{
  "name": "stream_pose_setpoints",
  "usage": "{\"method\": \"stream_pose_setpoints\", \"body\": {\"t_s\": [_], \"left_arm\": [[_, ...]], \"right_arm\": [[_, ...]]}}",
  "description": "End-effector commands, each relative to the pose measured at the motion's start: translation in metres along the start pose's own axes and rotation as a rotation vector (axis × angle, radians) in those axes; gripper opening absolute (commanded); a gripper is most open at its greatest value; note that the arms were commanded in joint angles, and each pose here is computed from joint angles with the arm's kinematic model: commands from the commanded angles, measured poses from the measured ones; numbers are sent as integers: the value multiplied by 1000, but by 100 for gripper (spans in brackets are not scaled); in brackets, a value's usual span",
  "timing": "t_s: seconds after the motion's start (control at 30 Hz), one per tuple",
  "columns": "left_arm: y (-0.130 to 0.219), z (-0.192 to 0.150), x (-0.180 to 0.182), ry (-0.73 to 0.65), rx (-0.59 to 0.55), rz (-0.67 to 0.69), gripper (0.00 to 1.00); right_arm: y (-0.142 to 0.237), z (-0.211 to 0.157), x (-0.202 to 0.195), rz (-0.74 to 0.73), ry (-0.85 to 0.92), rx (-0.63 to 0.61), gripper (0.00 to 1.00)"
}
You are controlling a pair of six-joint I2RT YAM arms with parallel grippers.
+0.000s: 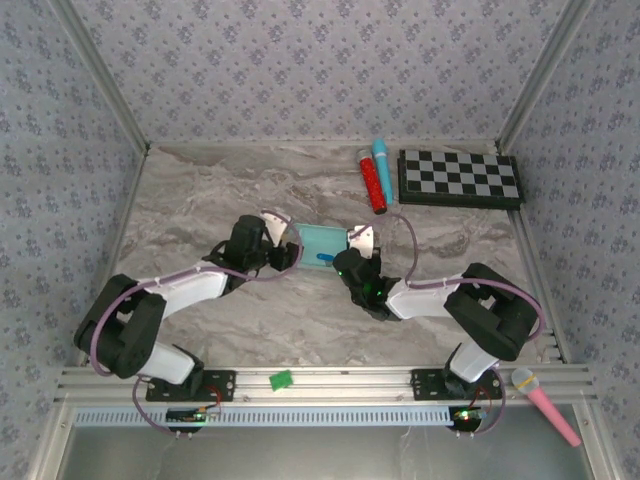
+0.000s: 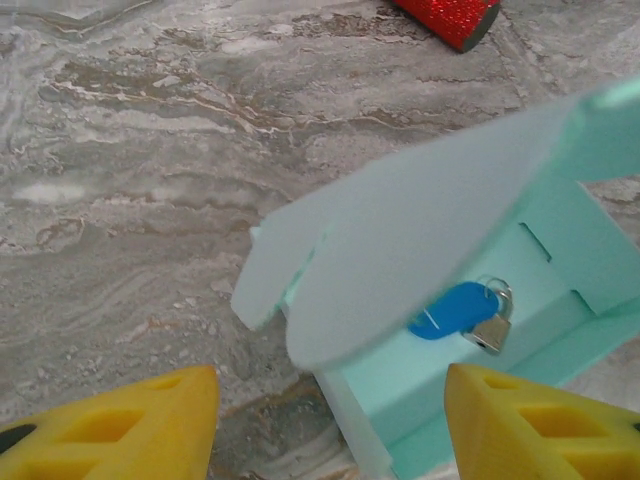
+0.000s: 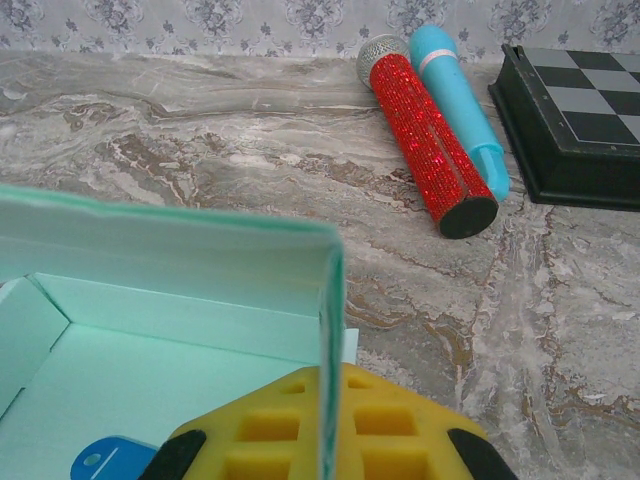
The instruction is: Fold the paper box
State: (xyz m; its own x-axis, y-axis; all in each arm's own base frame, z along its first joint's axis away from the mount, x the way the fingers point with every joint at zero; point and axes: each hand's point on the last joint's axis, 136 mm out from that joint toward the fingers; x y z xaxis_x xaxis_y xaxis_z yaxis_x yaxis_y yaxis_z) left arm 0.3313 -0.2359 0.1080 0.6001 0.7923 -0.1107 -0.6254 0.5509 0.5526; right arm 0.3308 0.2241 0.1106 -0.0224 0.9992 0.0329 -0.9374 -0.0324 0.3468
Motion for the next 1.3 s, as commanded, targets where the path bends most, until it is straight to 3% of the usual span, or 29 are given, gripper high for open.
{"method": "stream_pose_setpoints", "body": {"t_s": [0.0, 0.33, 0.73, 1.0, 1.27], "left_arm": [[-3, 14, 9, -41, -14, 47, 61], [9, 12, 15, -33, -22, 60, 64], [6, 15, 11, -42, 4, -101, 63], [-5, 25, 11, -17, -20, -126, 53], [-5, 28, 11, 2, -14, -127, 33]], "right_arm": [[-1, -14, -1, -20, 78, 51, 5], [1, -2, 5, 32, 119, 101, 9], [-8, 3, 7, 76, 134, 164, 11], [-11, 1, 7, 79, 127, 178, 10], [-12, 0, 9, 83, 121, 182, 10]]}}
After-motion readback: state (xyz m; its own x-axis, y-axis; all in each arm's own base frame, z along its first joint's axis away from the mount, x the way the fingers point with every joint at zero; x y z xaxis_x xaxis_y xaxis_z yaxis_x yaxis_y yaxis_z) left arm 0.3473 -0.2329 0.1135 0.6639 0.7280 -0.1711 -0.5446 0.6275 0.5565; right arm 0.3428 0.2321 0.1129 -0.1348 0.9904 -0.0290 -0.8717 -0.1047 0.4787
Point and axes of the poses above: each hand's point on the last joint's axis, 136 mm out from that joint toward the fingers, its own y axis back along the fingers, its own x axis along the line the jaws close on, z = x × y, and after that the axes turned 2 degrees about -y, right-handed
